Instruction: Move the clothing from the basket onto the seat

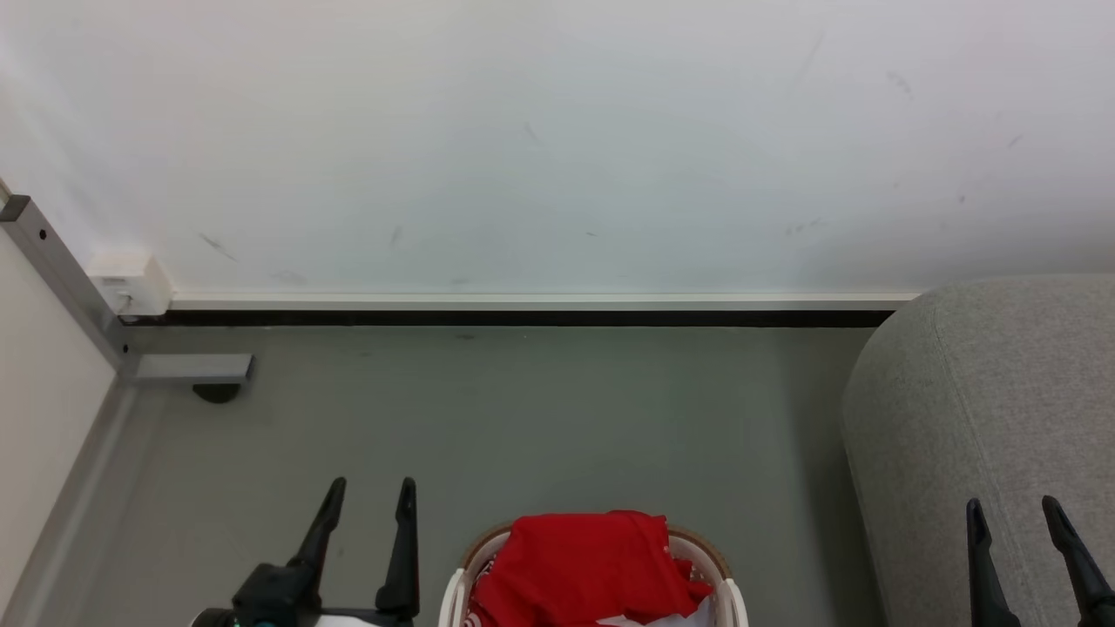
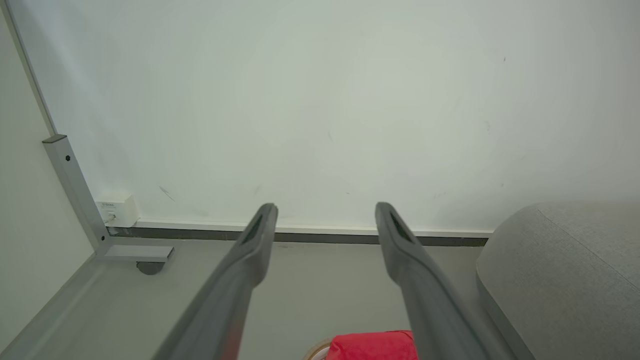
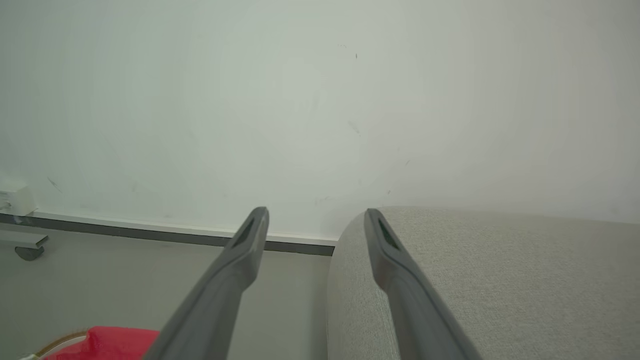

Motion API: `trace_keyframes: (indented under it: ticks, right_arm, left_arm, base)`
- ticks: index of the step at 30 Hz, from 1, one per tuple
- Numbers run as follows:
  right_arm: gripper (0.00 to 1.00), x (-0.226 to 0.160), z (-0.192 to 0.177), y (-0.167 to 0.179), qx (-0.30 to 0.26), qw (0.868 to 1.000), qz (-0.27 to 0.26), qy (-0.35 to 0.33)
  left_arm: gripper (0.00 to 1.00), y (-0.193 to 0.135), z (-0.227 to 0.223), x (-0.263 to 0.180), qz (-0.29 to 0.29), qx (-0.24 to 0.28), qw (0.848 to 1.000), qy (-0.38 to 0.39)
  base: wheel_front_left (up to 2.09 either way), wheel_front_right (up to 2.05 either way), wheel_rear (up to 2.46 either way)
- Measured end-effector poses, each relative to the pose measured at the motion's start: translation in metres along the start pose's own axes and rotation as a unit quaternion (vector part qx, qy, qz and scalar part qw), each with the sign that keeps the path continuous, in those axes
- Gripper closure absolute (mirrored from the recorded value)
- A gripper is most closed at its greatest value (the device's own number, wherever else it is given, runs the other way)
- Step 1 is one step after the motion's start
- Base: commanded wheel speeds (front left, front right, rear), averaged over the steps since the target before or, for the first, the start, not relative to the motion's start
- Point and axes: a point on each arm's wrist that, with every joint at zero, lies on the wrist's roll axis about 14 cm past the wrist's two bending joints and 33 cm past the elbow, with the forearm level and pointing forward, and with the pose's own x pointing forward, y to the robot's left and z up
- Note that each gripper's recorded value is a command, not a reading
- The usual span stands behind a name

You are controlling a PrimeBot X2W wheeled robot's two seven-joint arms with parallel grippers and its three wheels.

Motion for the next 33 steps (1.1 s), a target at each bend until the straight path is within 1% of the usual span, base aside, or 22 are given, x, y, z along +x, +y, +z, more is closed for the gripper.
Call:
trace_keyframes:
  ticks: [8, 20, 26, 29, 33]
  right_arm:
    - [0.00, -0.003, -0.004, 0.001, -0.026, 1.000, 0.002, 0.007]
    - [0.00, -0.005, -0.005, -0.003, -0.026, 1.000, -0.003, 0.010]
    - [0.00, -0.003, -0.007, -0.005, -0.018, 1.000, -0.008, 0.011]
    - [0.00, 0.003, -0.005, -0.005, -0.017, 1.000, -0.009, 0.008]
    - [0.00, 0.016, -0.005, -0.007, -0.013, 1.000, -0.012, 0.004]
  left_arm:
    - [0.00, -0.005, 0.000, -0.001, -0.010, 0.023, 1.000, -0.005]
    - [0.00, -0.008, -0.003, 0.000, -0.014, 0.022, 1.000, -0.001]
    - [0.00, -0.012, -0.009, 0.003, -0.025, 0.020, 0.999, 0.008]
    - [0.00, -0.022, -0.012, 0.010, -0.045, 0.017, 0.999, 0.011]
    - [0.00, -0.043, -0.021, 0.026, -0.090, 0.014, 0.996, 0.021]
  base:
    - [0.00, 0.00, 0.00]
    - [0.00, 0.00, 0.00]
    - [0.00, 0.00, 0.00]
    - [0.00, 0.00, 0.00]
    - [0.00, 0.00, 0.00]
